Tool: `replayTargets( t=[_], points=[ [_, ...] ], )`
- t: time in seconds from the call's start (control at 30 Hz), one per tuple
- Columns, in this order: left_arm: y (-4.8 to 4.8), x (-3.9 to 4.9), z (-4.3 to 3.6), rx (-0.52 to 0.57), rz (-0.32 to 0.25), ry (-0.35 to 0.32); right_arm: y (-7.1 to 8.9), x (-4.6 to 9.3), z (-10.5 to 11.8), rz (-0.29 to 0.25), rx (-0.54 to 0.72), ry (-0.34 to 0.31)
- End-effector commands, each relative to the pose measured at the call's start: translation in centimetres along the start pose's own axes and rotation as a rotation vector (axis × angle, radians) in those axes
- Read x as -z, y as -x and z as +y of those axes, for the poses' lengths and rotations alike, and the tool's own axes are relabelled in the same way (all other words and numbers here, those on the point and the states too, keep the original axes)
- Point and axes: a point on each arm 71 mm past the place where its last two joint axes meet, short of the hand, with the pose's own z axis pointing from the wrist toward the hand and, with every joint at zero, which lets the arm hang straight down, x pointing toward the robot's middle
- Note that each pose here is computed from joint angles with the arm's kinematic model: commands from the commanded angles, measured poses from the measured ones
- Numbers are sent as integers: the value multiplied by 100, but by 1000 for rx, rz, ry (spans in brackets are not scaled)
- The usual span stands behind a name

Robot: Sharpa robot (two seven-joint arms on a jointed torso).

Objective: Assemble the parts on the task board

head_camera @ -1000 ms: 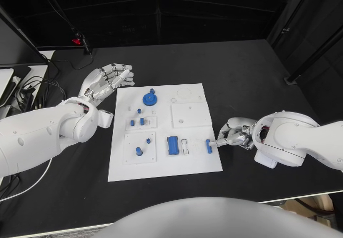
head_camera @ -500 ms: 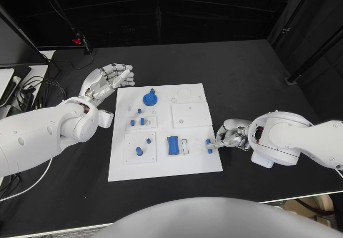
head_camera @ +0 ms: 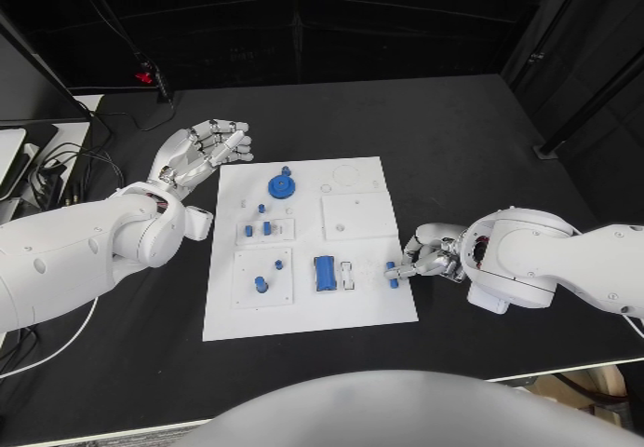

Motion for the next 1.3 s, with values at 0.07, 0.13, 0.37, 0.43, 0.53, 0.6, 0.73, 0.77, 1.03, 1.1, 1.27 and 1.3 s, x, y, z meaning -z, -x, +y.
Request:
replayTargets(
  t=[0.07,0.13,0.37,0.43,0.53,0.6,0.73,0.77,1.03,1.1,1.27,1.3],
  points=[
    [-6,-6,-34,8,6,-39,-5,-21,-37,23,27,-50],
    [-8,-7,-34,8,7,-39,-5,-34,-34,26,30,-52],
    [-14,-8,-35,11,8,-39,-7,-72,-20,35,41,-59],
    [-10,-8,-33,18,3,-36,-9,-83,-13,38,44,-60],
    [-2,-9,-28,41,-12,-28,-13,-101,-2,41,47,-60],
    [5,-8,-26,49,-18,-26,-15,-110,5,42,48,-60],
    [11,-7,-24,56,-25,-23,-15,-124,11,43,50,-62],
    [12,-6,-23,57,-26,-23,-16,-128,13,43,50,-62],
    [16,-5,-23,61,-29,-22,-27,-157,24,53,60,-66],
    [16,-5,-22,61,-30,-21,-32,-168,27,55,61,-68],
    [15,-5,-23,62,-29,-22,-38,-193,40,55,68,-69],
    [14,-4,-24,62,-29,-22,-41,-197,44,55,73,-69]
  ],
)
